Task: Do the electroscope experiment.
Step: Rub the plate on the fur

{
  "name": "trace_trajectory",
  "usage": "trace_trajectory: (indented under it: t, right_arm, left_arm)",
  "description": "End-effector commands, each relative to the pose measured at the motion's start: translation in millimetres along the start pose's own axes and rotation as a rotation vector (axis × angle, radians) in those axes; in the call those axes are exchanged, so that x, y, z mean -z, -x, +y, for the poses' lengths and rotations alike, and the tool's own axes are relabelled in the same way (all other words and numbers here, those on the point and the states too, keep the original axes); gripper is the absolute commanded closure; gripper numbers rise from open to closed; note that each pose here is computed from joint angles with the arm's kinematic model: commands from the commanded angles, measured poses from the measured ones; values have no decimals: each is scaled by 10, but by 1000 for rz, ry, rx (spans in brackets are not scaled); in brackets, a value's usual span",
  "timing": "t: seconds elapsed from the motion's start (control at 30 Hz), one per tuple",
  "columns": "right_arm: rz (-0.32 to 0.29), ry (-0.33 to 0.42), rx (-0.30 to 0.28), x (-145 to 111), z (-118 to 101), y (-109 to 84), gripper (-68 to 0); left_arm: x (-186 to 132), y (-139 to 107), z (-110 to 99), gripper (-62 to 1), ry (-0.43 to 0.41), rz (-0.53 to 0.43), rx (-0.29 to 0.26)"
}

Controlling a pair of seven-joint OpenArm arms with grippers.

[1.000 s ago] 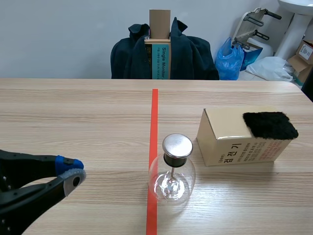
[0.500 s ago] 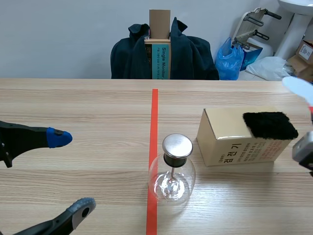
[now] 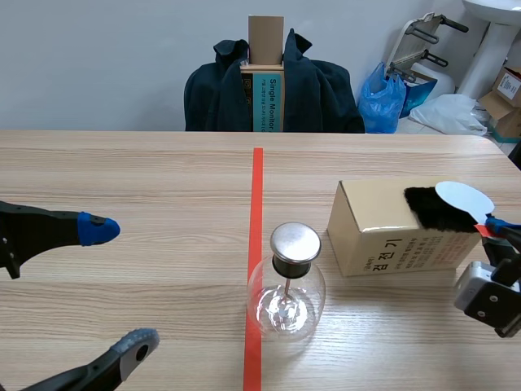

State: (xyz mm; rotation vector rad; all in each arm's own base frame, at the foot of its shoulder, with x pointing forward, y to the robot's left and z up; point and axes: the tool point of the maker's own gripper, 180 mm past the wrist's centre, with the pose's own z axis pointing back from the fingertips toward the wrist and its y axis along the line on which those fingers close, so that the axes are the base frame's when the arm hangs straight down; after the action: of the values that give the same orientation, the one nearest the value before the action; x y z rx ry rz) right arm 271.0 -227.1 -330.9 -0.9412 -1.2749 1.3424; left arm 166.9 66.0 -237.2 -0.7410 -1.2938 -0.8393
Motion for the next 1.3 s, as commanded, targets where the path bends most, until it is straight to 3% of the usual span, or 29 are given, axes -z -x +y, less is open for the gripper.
trace_trajectory:
  t: [0.0, 0.13, 0.33, 0.4, 0.5, 0.53, 0.57, 0.67, 0.73, 0.87, 0.9, 0.93, 1.03, 1.07, 1.1, 1.23, 1.27]
  right_arm:
    - [17, 20, -18, 12, -82, 86, -8]
    - [11, -9, -28, 1, 0, 74, -8]
    - [-95, -48, -19, 4, 102, -158, -8]
    - [-53, -48, -19, 13, 100, -84, -8]
    - [89, -41, -26, 15, 80, 175, -8]
    - [101, -41, -26, 13, 78, 198, -8]
    - [83, -42, -27, 15, 78, 169, -8]
    - [-93, -46, -21, 14, 90, -147, -8]
    - [-136, -45, -22, 6, 89, -225, -8]
    - [44, -19, -46, 22, 38, 98, -8]
    - [52, -19, -48, 20, 35, 117, -8]
    - [30, -21, -51, 20, 33, 87, -8]
    - [-142, -27, -47, 3, 50, -222, -8]
    - [-171, -27, -44, -4, 56, -281, -8]
    - [-166, -26, -39, -2, 61, -283, -8]
    - [54, -23, -35, 13, 63, 92, -8]
    - [61, -23, -39, 14, 56, 114, -8]
  left_arm:
    - [11, -72, 16, -623, -8, -36, -6]
    - [11, -72, 16, -623, -8, -36, -6]
    - [12, -66, 17, -623, -9, -33, -6]
    - [12, -65, 17, -623, -9, -32, -6]
    - [12, -52, 16, -623, -8, -25, -6]
    - [12, -52, 16, -623, -8, -25, -6]
    - [12, -52, 16, -623, -8, -25, -6]
    - [12, -52, 16, -623, -8, -25, -6]
    - [12, -52, 16, -623, -8, -25, -6]
    - [12, -52, 16, -623, -8, -25, -6]
    - [12, -52, 16, -623, -8, -25, -6]
    - [12, -51, 16, -623, -8, -25, -6]
    - [12, -51, 16, -623, -8, -25, -6]
    - [12, -51, 15, -623, -8, -25, -6]
    - [12, -51, 15, -623, -8, -25, -6]
    - [12, -50, 15, -623, -8, -24, -5]
    - [12, -48, 14, -623, -7, -23, -4]
